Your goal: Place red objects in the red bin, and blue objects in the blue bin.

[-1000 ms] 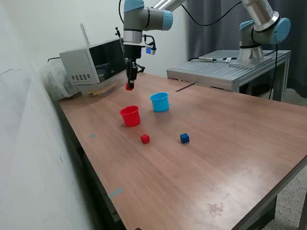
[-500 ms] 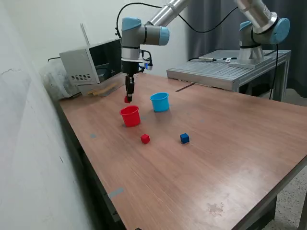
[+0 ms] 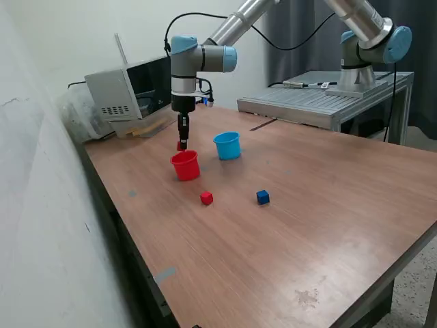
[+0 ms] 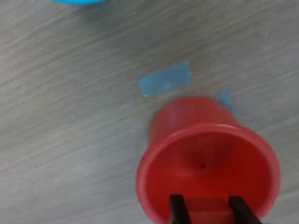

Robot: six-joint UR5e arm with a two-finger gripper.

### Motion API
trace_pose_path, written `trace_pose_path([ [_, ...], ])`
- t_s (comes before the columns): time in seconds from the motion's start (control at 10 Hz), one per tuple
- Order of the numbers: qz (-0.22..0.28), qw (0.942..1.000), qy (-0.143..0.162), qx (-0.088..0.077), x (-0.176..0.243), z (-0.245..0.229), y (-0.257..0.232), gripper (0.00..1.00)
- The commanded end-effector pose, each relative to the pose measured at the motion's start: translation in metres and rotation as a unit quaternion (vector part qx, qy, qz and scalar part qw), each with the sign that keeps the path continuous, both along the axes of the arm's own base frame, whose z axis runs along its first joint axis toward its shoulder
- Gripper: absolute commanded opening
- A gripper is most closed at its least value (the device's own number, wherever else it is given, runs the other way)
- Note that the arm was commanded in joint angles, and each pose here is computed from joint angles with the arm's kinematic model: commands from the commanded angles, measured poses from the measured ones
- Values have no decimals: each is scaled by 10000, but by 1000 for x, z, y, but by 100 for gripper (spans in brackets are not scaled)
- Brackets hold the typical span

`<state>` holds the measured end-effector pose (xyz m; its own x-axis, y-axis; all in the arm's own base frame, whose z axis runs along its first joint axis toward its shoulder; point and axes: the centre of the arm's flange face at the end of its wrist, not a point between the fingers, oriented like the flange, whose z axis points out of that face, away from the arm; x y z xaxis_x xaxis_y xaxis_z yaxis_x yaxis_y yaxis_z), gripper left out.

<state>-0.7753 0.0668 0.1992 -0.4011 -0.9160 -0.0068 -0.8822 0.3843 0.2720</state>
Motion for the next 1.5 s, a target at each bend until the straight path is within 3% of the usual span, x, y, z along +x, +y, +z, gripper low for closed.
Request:
trace_pose_path([
  [0.0, -28, 10000, -39, 7, 2, -2, 4, 100],
  [0.5, 80, 10000, -24, -21, -1, 3, -13, 100],
  [0.9, 544, 9983, 226, 15, -13, 34, -84, 100],
  [1.0, 584, 9980, 249, -60, -16, 39, -86, 100],
  [1.1, 667, 9969, 345, -234, -19, 46, -90, 100],
  [1.4, 976, 9935, 417, -402, -34, 34, -123, 100],
])
